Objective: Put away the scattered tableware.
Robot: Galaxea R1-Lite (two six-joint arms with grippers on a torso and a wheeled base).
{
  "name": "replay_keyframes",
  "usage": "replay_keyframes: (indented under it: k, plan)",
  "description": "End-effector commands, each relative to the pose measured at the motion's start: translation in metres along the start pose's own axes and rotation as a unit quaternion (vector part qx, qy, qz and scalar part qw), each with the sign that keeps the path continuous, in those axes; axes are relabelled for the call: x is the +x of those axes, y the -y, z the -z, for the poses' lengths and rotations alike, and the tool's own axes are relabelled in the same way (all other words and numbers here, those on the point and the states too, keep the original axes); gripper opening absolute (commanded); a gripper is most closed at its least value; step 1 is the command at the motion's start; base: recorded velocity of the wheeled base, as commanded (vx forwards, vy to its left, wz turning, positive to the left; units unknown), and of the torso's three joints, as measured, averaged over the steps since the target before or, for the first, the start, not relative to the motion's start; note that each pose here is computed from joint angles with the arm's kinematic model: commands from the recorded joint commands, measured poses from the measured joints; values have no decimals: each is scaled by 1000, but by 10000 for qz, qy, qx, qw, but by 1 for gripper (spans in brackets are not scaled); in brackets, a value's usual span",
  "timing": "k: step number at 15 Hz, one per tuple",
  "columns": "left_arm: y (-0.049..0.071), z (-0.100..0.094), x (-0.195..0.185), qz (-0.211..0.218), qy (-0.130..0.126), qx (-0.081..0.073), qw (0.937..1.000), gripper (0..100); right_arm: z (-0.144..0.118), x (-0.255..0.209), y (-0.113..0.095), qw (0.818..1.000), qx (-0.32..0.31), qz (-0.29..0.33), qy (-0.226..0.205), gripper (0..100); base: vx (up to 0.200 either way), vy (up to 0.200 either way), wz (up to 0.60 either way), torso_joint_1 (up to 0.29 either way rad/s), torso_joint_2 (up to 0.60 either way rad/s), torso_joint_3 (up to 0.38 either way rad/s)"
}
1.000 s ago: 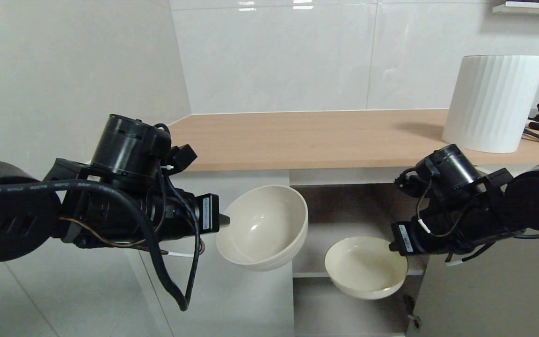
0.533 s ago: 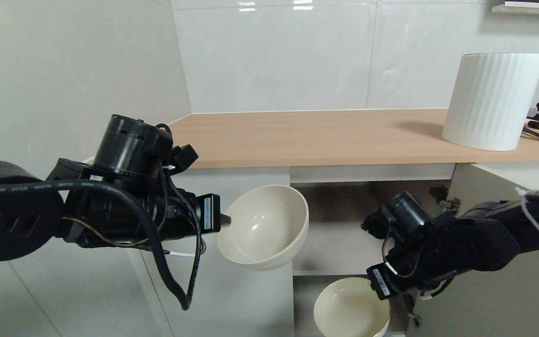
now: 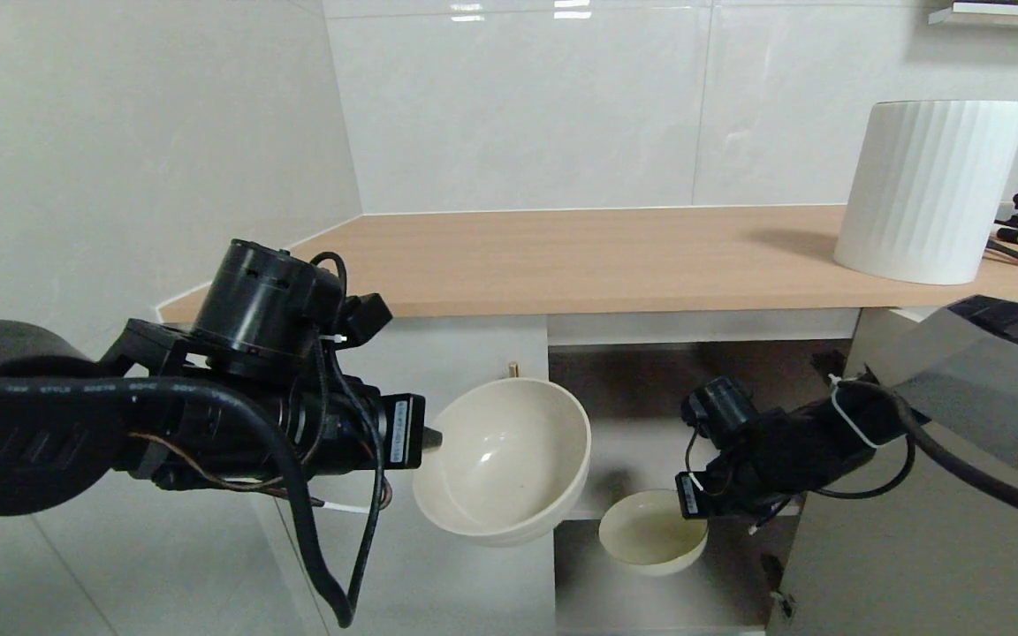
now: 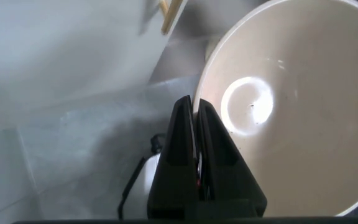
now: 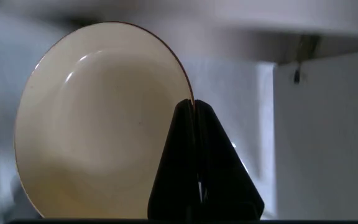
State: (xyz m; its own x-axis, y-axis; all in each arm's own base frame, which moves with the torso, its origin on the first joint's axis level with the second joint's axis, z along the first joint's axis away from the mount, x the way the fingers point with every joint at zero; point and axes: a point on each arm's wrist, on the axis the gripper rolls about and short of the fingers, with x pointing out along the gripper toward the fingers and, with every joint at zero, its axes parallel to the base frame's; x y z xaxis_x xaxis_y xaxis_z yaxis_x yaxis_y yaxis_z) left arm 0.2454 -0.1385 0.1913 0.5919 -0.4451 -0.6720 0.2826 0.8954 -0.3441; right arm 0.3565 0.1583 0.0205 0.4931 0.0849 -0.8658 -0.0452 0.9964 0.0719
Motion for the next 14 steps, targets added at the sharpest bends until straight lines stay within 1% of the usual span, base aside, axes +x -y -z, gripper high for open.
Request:
replay_keyframes:
  k: [1,3,4,5,7,10,14]
  plan:
    - [4,6,3,36,-109,76,9999,0,-7,33,11,9991,387,174,17,0,0,0,0,0,0,0]
    - [4,8,3,38,-152,180,9997,0,-18,50,18,9962,687,467,263,0,0,0,0,0,0,0]
    - [4,8,4,36,-151,193,9997,0,-21,58,19,9947,763,600,332,0,0,0,0,0,0,0]
    - [4,8,3,31,-149,195,9997,0,-25,71,18,9907,943,855,482,0,0,0,0,0,0,0]
    - [4,9,4,33,-158,200,9997,0,-29,80,22,9873,1088,994,590,0,0,0,0,0,0,0]
    - [4,8,4,28,-156,194,9997,0,-36,94,28,9822,1173,1259,757,0,0,0,0,0,0,0]
    - [4,9,6,24,-180,197,9996,0,-41,104,26,9785,1203,1406,915,0,0,0,0,0,0,0]
